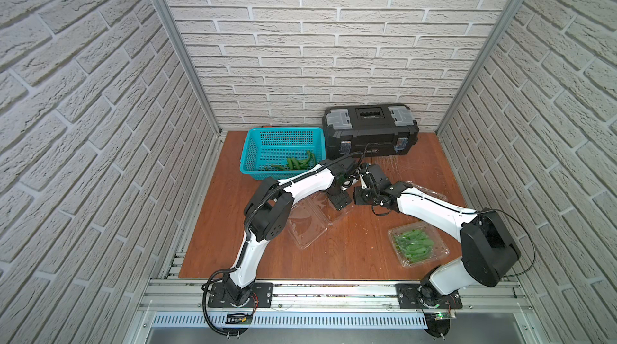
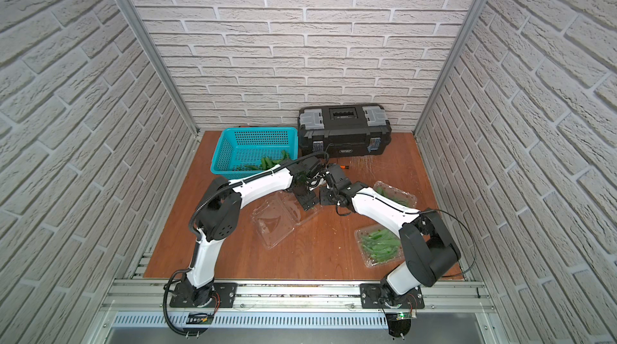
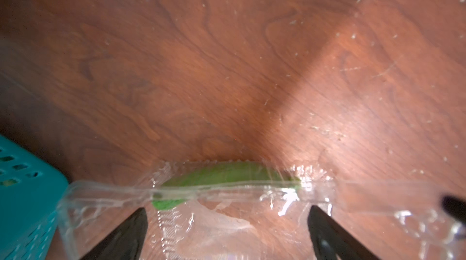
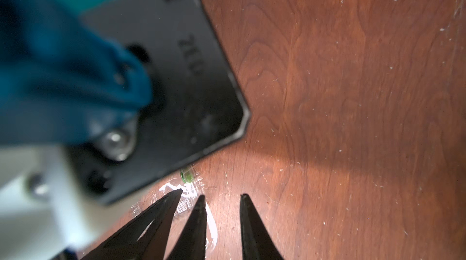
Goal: Take small green peppers out of containers
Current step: Pick up the green pepper from the packing box.
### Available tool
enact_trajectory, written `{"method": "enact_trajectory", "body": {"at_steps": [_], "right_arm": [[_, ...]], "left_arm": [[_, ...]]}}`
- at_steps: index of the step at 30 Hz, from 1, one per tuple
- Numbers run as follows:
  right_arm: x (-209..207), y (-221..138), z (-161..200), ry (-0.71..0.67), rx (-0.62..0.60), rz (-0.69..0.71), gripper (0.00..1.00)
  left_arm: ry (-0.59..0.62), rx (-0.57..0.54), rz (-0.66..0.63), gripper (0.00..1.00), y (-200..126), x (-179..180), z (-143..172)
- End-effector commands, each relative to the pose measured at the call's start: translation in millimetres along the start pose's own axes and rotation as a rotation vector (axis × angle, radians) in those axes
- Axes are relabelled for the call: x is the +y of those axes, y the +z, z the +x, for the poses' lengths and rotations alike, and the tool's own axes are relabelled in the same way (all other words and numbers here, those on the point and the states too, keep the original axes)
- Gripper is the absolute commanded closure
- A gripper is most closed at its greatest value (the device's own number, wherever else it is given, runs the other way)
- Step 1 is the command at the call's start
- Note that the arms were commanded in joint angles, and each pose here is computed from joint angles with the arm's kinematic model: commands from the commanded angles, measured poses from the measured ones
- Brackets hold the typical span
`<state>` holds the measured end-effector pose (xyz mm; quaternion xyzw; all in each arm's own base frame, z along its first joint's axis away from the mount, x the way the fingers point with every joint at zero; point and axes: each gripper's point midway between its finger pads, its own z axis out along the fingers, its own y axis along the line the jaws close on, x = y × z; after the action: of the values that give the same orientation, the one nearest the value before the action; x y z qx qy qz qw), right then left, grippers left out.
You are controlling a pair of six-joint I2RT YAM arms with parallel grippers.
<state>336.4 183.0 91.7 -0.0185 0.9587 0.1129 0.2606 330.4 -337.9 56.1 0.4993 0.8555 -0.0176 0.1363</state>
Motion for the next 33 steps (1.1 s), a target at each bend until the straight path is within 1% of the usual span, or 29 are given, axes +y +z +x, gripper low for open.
{"method": "enact_trajectory", "body": {"at_steps": [1,6,11,17,23,27,29,31,33], "right_arm": [[13,-5,-13,-0.033,-0.031,-0.034,0.75],[14,-4,-10,-0.031,-0.021,-0.041,0.75],[14,-4,-10,-0.033,-0.020,-0.041,0.75],[15,-4,-10,-0.032,-0.017,-0.042,0.75],[15,-3,-11,-0.032,-0.017,-0.042,0.76],[17,-1,-13,-0.026,-0.018,-0.043,0.76],[17,0,-13,-0.022,-0.017,-0.045,0.76],[18,1,-13,-0.021,-0.019,-0.044,0.76],[17,1,-13,-0.018,-0.021,-0.040,0.76]], "left_arm": [[0.024,-0.061,0.050,0.02,-1,0,-12],[0.027,-0.084,0.123,0.02,2,-6,-17],[0.052,-0.030,0.165,0.02,14,-13,-7],[0.049,0.032,0.212,0.02,26,-19,10],[0.034,0.077,0.235,0.02,24,-24,23],[0.016,0.116,0.243,0.10,22,-26,34],[0.012,0.136,0.245,0.19,22,-27,40],[0.005,0.149,0.237,0.31,24,-25,45],[-0.005,0.155,0.230,0.39,26,-23,48]]}}
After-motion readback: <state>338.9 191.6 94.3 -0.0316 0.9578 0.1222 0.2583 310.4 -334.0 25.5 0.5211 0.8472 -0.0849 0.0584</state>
